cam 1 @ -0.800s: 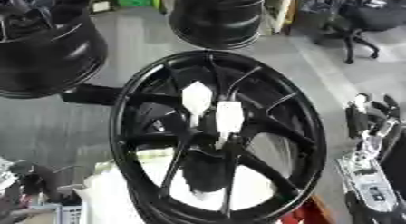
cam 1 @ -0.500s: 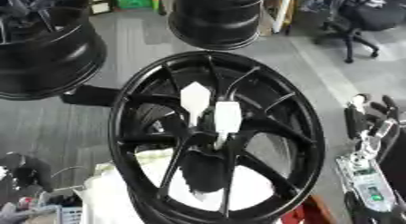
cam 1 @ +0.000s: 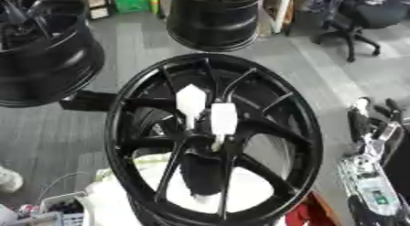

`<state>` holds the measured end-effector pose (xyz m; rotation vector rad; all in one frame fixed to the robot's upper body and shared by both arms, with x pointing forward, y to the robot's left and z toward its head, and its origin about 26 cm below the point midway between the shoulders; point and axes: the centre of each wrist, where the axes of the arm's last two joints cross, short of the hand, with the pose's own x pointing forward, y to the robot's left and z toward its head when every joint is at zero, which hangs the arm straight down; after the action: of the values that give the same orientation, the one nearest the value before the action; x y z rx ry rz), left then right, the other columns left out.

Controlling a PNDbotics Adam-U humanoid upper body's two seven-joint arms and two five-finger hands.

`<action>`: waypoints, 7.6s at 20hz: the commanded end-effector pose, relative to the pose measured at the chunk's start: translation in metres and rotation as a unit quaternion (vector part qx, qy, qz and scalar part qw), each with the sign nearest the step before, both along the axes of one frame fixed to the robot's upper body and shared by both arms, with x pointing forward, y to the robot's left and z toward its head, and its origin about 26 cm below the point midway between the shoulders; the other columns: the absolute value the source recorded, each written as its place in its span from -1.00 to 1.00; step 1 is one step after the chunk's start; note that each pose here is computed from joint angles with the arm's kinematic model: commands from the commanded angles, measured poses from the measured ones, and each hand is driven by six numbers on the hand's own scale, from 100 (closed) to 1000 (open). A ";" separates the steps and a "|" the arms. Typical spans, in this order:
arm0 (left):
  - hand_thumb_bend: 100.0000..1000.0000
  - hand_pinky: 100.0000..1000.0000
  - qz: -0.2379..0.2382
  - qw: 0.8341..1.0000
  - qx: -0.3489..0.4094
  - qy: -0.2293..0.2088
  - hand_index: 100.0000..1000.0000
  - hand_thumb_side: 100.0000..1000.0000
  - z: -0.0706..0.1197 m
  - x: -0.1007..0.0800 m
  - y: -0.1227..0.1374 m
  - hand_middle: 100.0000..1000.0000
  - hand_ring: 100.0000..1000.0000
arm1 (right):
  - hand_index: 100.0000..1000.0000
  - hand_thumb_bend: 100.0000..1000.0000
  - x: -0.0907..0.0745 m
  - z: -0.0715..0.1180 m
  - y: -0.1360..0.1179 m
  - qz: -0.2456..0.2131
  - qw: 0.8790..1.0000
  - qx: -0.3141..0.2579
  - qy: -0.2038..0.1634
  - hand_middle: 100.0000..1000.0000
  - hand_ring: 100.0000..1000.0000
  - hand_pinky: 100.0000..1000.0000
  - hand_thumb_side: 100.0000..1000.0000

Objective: Pull the pin out of the wheel hub.

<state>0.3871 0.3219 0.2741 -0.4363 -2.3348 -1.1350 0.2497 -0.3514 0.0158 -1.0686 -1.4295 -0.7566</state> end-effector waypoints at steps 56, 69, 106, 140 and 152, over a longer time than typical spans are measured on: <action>-0.06 0.27 -0.178 0.671 0.617 -0.372 0.66 -0.21 -0.043 0.046 -0.256 0.45 -0.04 | 0.71 -1.00 0.001 0.005 -0.006 0.017 0.999 -0.034 0.003 0.36 0.05 0.04 -0.26; -0.16 0.27 -0.169 0.674 0.624 -0.358 0.66 -0.30 -0.054 0.053 -0.264 0.46 -0.03 | 0.71 -1.00 0.002 0.005 -0.003 0.020 0.999 -0.029 0.002 0.36 0.05 0.04 -0.25; -1.00 0.15 -0.069 0.843 0.411 -0.340 0.09 -0.60 0.056 0.067 -0.139 -0.20 -0.30 | 0.71 -1.00 -0.003 -0.001 -0.007 0.013 1.000 -0.025 0.007 0.37 0.06 0.04 -0.26; -1.00 0.20 0.364 0.780 0.500 0.097 0.75 0.35 -0.208 -0.047 0.226 0.48 -0.05 | 0.71 -1.00 -0.005 0.000 -0.011 -0.002 1.000 -0.019 0.005 0.37 0.05 0.04 -0.25; -1.00 0.09 0.275 0.937 0.188 0.109 0.54 0.44 -0.198 -0.037 0.133 0.16 -0.14 | 0.71 -1.00 -0.003 0.000 -0.007 0.000 1.000 -0.008 -0.002 0.37 0.05 0.04 -0.24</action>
<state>0.3452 0.4588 0.0484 0.3281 -1.6960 -0.9093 0.2446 -0.3559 0.0070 -1.0768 -1.4077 -0.7401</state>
